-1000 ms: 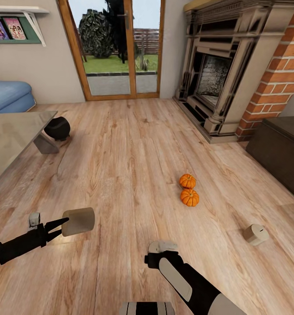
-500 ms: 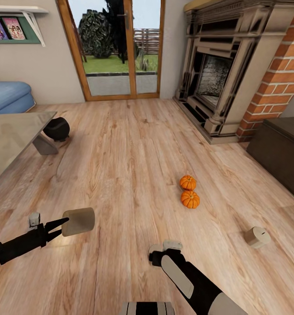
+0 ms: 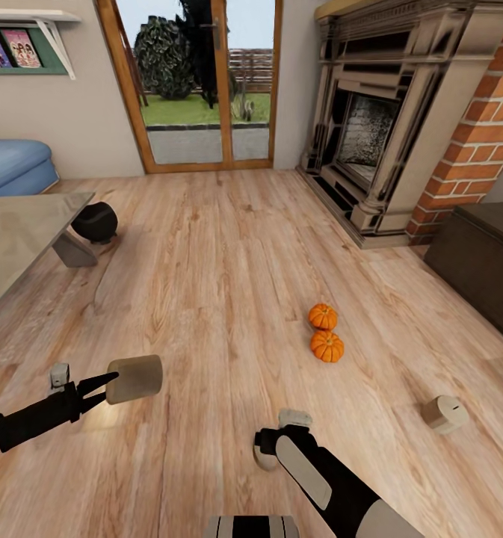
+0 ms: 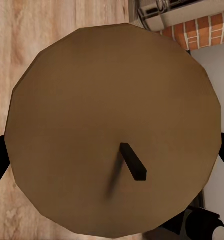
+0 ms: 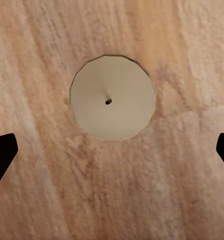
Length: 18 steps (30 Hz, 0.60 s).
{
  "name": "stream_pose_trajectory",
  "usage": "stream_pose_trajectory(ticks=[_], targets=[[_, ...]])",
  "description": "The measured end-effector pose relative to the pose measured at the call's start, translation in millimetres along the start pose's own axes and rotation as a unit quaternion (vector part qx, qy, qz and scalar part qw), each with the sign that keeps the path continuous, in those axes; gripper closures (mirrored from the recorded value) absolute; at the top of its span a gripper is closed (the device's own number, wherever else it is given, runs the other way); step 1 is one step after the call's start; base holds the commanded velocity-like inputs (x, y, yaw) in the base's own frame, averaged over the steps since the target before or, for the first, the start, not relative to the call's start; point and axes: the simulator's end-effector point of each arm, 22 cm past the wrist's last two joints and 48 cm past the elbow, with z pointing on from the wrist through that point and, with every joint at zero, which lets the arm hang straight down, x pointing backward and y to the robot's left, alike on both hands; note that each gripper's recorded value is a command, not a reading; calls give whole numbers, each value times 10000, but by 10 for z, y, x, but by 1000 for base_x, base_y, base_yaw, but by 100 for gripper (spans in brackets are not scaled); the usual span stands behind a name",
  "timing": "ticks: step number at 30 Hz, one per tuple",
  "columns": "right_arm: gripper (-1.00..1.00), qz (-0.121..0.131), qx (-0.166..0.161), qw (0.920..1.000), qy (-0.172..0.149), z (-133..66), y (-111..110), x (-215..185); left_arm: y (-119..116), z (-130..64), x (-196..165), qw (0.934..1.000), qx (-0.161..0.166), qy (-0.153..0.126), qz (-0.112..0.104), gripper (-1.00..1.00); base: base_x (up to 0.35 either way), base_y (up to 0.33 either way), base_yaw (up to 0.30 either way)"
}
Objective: Place each of the two pumpkins and all three candles from the living room inside a cabinet in the living room (use any cabinet), then make sure every cabinet is closed, and position the cauldron so it is next to a table in the living room.
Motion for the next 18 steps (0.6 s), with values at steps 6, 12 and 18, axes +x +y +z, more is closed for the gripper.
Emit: stream_pose_trajectory(ticks=[6, 12, 18], targets=[[-100, 0, -4, 10000, 0, -1, 4, 0, -3, -3, -7, 10000, 4, -7, 3, 100, 80, 0, 0], [-100, -1, -6, 10000, -3, -4, 8, -1, -3, -2, -4, 10000, -2, -2, 8, 100, 166, 0, 0], [-100, 1, -8, 10000, 1, -1, 8, 1, -1, 0, 0, 10000, 5, -3, -2, 100, 64, 0, 0]])
